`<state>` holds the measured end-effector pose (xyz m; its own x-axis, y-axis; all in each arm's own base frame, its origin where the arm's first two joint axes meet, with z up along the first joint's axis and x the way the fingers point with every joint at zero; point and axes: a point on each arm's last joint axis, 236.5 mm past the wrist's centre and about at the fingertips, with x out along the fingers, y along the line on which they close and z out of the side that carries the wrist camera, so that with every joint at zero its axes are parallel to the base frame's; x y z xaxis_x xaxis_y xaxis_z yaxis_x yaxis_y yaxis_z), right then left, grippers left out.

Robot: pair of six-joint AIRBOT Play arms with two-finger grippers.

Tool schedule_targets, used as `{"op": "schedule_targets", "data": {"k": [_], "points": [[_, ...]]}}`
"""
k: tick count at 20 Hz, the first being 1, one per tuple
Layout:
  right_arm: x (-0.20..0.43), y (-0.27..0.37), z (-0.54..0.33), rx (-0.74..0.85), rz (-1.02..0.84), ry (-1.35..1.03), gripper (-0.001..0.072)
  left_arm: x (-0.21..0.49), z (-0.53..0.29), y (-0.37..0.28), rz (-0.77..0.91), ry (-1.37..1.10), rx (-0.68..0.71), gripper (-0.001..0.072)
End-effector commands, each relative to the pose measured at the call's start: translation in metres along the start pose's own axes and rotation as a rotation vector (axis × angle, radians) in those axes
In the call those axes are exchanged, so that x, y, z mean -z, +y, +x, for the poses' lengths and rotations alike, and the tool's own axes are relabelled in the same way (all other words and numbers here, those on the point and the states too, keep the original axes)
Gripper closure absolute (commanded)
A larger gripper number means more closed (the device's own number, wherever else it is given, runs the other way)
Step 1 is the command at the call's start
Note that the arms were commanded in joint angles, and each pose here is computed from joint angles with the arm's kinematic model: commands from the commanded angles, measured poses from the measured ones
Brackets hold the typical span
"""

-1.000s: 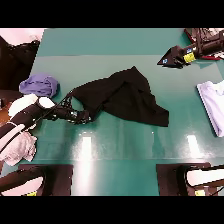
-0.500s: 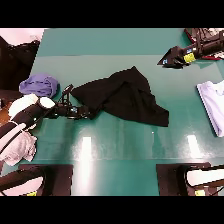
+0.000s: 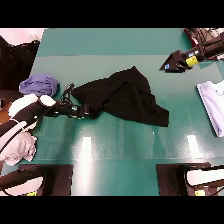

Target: Fold the shirts.

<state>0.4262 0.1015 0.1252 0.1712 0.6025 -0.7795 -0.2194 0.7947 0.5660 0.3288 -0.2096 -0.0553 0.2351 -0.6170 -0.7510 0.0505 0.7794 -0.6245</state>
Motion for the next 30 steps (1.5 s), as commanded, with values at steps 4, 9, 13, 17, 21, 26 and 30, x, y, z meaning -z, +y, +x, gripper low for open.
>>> {"op": "schedule_targets", "data": {"k": [4, 9, 13, 17, 21, 26, 30], "points": [[0.100, -0.079, -0.010, 0.239, 0.177, 0.127, 0.0273, -0.028, -0.071, -0.054, 0.287, -0.078, -0.013, 0.0685], [0.196, -0.112, 0.037, 0.231, 0.333, 0.158, 0.0273, -0.027, -0.084, -0.066, 0.314, -0.087, 0.003, 0.0685], [0.230, -0.123, 0.071, 0.208, 0.392, 0.147, 0.0273, -0.024, -0.084, -0.066, 0.286, -0.077, 0.006, 0.0685], [0.225, -0.132, 0.086, 0.199, 0.422, 0.102, 0.0273, -0.016, -0.084, -0.066, 0.286, -0.040, 0.010, 0.0684], [0.213, -0.129, 0.104, 0.153, 0.441, 0.078, 0.0273, -0.012, -0.083, -0.066, 0.287, -0.023, 0.012, 0.0684], [0.198, -0.125, 0.113, 0.173, 0.386, 0.036, 0.0565, -0.006, -0.083, -0.065, 0.287, 0.003, 0.014, 0.0684], [0.168, -0.116, 0.081, 0.202, 0.325, -0.109, 0.0691, -0.010, -0.090, -0.071, 0.285, -0.016, 0.019, 0.0685]]}}
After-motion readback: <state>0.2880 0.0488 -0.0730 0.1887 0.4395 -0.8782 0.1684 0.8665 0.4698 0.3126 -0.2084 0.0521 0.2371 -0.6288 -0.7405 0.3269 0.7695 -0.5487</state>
